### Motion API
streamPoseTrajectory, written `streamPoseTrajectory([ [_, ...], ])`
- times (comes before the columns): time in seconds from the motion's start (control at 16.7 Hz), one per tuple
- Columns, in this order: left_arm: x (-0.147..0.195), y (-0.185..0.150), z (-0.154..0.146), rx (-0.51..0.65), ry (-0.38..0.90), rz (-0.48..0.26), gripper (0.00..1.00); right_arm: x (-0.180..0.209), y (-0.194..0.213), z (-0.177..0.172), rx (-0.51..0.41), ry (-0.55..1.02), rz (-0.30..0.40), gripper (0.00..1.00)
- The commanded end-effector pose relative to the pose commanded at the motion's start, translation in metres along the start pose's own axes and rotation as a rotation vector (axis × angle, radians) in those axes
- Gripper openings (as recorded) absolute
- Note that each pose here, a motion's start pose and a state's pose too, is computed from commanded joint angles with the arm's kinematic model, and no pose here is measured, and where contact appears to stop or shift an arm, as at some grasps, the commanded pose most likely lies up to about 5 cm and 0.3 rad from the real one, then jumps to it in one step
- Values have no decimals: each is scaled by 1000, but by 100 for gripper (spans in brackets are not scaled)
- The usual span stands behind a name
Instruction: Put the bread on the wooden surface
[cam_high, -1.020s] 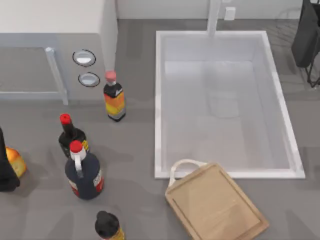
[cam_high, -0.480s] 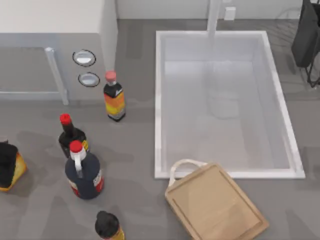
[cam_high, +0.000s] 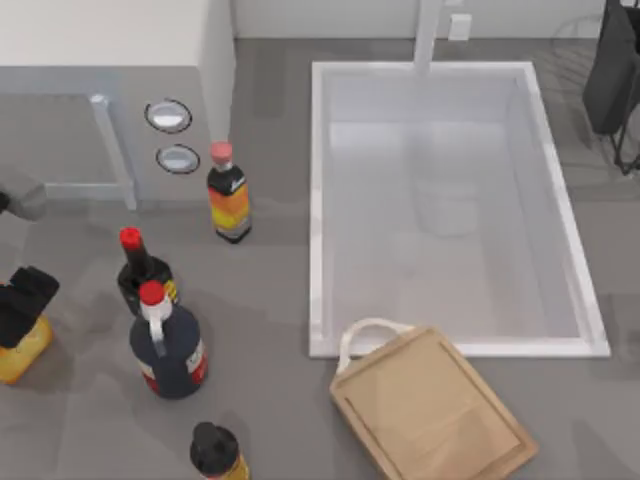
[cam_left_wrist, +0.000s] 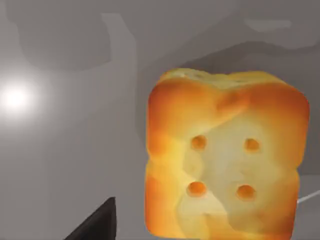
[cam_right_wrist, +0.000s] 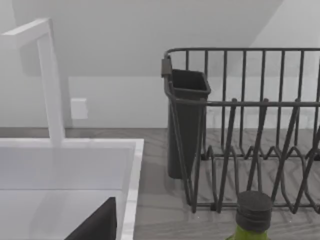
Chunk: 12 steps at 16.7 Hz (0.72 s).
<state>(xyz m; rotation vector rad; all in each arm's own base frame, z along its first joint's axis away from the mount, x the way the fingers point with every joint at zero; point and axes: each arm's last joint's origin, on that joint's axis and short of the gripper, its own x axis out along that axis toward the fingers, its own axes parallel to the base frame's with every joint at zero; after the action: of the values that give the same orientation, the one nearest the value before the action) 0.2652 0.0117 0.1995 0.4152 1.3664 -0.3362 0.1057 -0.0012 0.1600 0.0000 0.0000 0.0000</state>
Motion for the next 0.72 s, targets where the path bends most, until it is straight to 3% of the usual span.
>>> streamPoseTrajectory([
  [0.3, 20, 21, 22, 32, 144, -90, 100, 0, 0, 0, 0, 0, 0, 100],
  [0.72, 26, 21, 22, 33, 152, -95, 100, 0, 0, 0, 0, 0, 0, 100],
])
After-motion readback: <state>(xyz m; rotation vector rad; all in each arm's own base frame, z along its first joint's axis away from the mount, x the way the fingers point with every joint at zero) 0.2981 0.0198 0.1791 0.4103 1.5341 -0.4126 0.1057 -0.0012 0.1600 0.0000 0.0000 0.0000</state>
